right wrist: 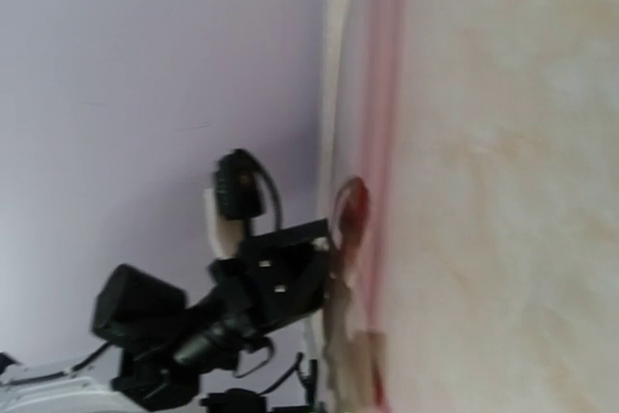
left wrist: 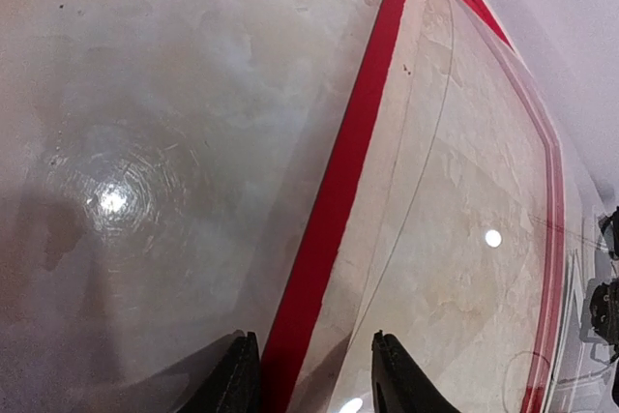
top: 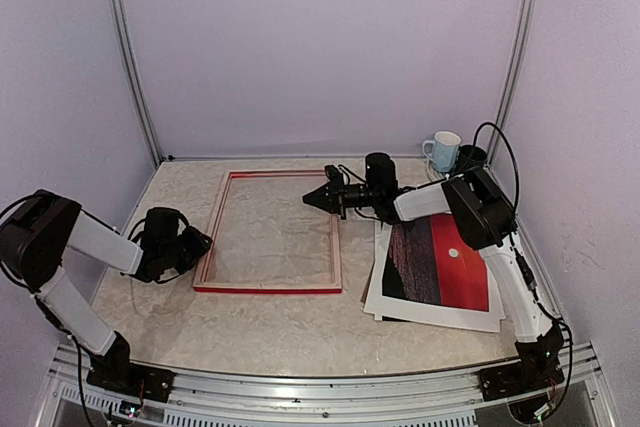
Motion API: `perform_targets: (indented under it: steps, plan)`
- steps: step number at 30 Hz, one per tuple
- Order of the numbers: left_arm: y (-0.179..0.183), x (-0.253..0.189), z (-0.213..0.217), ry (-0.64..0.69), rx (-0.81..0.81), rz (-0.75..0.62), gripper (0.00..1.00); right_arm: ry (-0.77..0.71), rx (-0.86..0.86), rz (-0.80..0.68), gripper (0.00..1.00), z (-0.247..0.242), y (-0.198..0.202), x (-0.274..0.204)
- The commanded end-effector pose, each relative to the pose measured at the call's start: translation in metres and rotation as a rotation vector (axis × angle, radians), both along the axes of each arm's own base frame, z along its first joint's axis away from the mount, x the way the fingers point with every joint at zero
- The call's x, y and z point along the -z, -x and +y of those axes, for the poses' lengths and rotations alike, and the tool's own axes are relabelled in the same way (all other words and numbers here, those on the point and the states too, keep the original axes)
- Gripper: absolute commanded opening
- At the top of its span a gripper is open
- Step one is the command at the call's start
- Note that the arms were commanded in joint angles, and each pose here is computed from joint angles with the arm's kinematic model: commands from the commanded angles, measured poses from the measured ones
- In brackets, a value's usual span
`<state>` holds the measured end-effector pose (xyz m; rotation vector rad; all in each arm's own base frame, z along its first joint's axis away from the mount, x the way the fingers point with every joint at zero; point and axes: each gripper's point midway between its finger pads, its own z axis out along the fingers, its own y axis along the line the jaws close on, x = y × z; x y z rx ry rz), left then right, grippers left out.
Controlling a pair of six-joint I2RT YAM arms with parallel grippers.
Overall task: Put the photo into the frame
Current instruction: Place the glass panel on the frame body.
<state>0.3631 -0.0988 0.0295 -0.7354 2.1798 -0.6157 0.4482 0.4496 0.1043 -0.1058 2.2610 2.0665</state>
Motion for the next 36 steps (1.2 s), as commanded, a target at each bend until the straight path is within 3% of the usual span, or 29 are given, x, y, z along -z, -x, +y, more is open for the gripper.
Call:
perform_targets:
  steps: [1, 13, 36]
  plan:
    - [0.006, 0.01, 0.001, 0.006, 0.004, 0.023, 0.4, -0.131, -0.052, -0.076, 0.0, 0.011, 0.007, -0.037]
    - [0.008, 0.011, -0.003, 0.02, 0.023, 0.025, 0.4, 0.002, -0.042, -0.021, 0.0, 0.011, 0.005, 0.015]
    - [0.007, 0.011, -0.001, 0.023, 0.019, 0.03, 0.4, 0.014, -0.044, -0.025, 0.0, 0.0, 0.009, 0.018]
